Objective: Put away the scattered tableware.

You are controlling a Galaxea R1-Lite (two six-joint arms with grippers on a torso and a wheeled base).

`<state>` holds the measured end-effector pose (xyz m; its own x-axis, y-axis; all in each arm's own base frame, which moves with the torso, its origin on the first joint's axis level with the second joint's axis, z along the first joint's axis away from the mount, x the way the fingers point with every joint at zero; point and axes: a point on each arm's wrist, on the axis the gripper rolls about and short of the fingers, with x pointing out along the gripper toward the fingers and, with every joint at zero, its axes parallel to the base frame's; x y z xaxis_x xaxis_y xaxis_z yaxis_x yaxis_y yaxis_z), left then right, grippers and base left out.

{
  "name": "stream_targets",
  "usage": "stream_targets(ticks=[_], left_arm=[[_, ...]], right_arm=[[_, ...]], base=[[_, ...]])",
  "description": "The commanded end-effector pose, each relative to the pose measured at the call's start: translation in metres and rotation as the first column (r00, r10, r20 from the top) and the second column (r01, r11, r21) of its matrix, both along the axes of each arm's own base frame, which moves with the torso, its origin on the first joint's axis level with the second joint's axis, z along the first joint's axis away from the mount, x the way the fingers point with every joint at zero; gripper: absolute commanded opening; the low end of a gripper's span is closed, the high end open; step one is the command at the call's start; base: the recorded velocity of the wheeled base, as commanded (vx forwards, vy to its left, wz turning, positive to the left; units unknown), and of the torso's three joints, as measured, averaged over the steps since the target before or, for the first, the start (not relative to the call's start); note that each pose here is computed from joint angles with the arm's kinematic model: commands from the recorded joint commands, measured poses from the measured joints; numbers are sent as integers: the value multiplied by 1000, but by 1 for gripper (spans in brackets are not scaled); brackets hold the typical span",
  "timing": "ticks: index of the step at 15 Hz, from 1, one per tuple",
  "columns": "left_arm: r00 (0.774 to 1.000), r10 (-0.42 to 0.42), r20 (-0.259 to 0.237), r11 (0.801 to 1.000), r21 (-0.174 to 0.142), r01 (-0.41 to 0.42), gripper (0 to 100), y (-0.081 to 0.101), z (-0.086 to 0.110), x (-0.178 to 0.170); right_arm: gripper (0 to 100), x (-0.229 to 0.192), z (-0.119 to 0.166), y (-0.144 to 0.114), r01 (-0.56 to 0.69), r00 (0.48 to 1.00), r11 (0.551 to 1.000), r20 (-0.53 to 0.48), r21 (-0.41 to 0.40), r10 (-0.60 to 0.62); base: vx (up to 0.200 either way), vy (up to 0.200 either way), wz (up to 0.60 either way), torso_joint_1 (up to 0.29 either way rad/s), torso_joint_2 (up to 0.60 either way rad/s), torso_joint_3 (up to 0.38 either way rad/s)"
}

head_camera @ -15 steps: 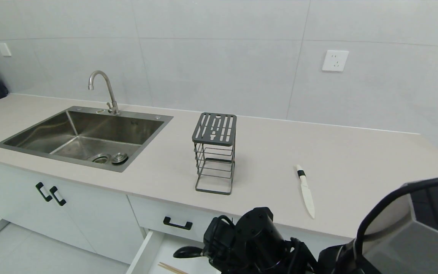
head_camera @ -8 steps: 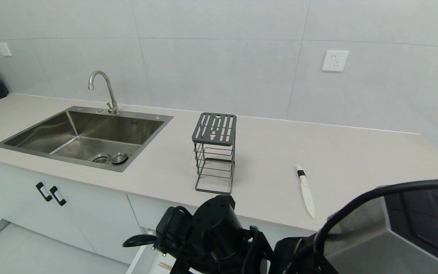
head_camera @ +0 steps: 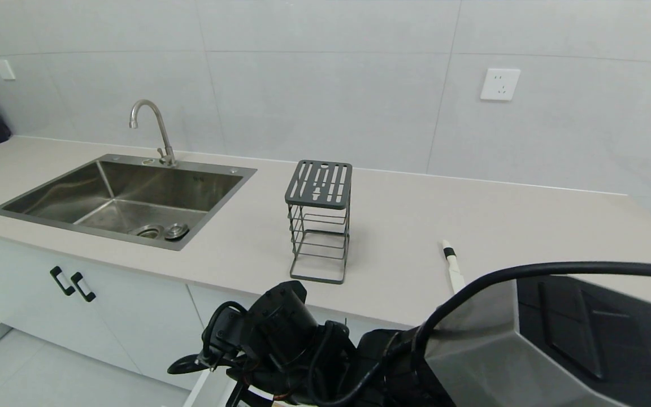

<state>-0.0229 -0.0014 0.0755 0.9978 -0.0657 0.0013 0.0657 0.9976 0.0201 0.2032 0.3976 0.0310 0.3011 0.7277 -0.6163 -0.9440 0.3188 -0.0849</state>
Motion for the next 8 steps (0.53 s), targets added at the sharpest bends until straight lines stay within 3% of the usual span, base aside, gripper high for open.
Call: stream_targets(ticks=[1, 8], left_arm=[[1000, 0, -1, 1000, 0, 0, 100, 0, 0, 0], [1000, 0, -1, 1000, 0, 0, 100, 0, 0, 0]], right_arm=[[0, 0, -5, 1, -1, 1000, 1000, -3, -9, 1], [0, 1, -6, 3, 0, 1000, 1000, 0, -5, 0]], base=[[0, 0, 0, -217, 486, 261], [0, 0, 0, -256, 540, 283]])
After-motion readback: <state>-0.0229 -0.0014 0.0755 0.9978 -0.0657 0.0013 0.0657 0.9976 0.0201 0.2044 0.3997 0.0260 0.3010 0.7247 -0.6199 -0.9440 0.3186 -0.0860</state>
